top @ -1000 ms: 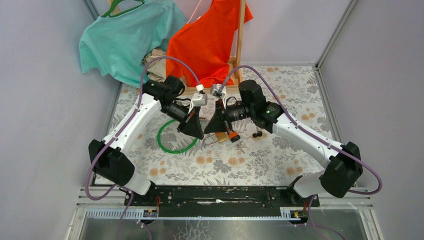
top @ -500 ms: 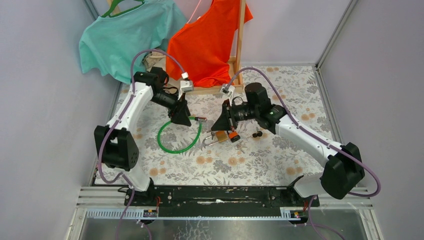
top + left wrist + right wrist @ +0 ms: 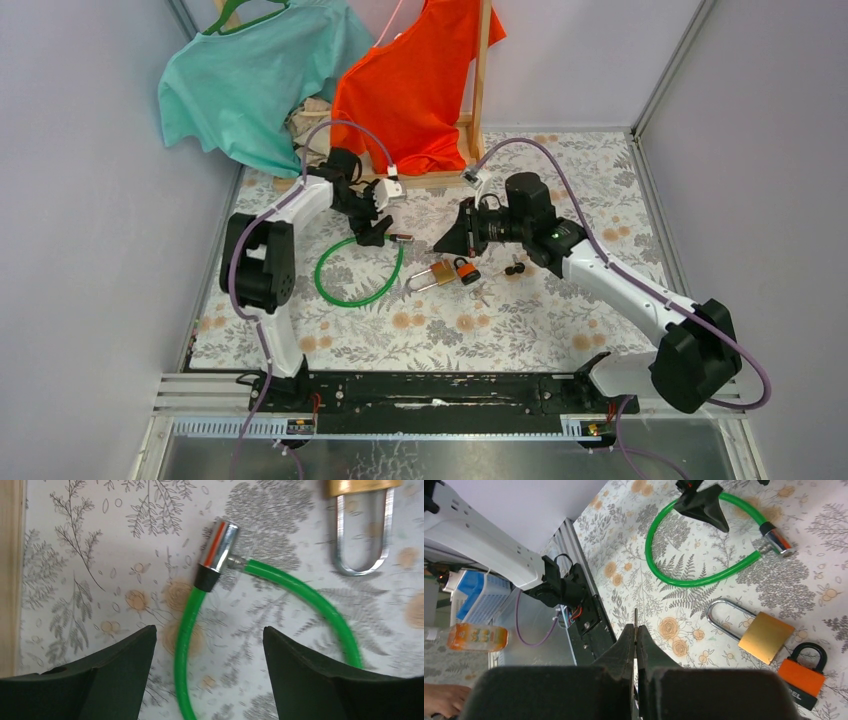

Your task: Unlock with the key

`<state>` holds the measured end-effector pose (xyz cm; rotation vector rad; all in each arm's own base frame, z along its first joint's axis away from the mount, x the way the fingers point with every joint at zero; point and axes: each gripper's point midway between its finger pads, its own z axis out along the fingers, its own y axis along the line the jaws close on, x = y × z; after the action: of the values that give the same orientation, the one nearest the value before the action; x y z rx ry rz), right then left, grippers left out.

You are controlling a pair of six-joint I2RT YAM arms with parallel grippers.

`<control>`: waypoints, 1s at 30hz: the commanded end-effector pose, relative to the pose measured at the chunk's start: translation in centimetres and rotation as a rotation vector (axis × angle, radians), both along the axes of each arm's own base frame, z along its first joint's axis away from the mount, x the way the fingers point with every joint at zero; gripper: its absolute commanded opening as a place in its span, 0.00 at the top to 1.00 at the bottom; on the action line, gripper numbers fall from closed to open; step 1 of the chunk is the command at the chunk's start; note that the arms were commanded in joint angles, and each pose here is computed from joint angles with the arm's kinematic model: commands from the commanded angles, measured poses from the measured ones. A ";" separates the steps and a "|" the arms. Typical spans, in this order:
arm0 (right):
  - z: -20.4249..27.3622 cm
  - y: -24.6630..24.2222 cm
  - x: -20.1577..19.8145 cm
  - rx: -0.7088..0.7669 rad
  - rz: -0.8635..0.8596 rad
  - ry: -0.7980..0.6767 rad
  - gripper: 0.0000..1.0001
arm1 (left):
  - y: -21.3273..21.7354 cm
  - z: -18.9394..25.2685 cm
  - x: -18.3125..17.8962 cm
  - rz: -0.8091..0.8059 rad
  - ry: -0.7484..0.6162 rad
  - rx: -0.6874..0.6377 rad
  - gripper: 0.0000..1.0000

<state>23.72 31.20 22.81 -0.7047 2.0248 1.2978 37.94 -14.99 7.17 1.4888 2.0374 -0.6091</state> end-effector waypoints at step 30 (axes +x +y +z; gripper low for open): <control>2.3 -1.5 3.4 0.010 -0.146 -0.029 1.00 | -1.5 -2.8 1.7 -0.225 -0.420 0.179 0.88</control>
<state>26.04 30.15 22.48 -0.5593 2.0924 1.2549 38.97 -16.82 1.93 1.8402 1.6621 -0.2616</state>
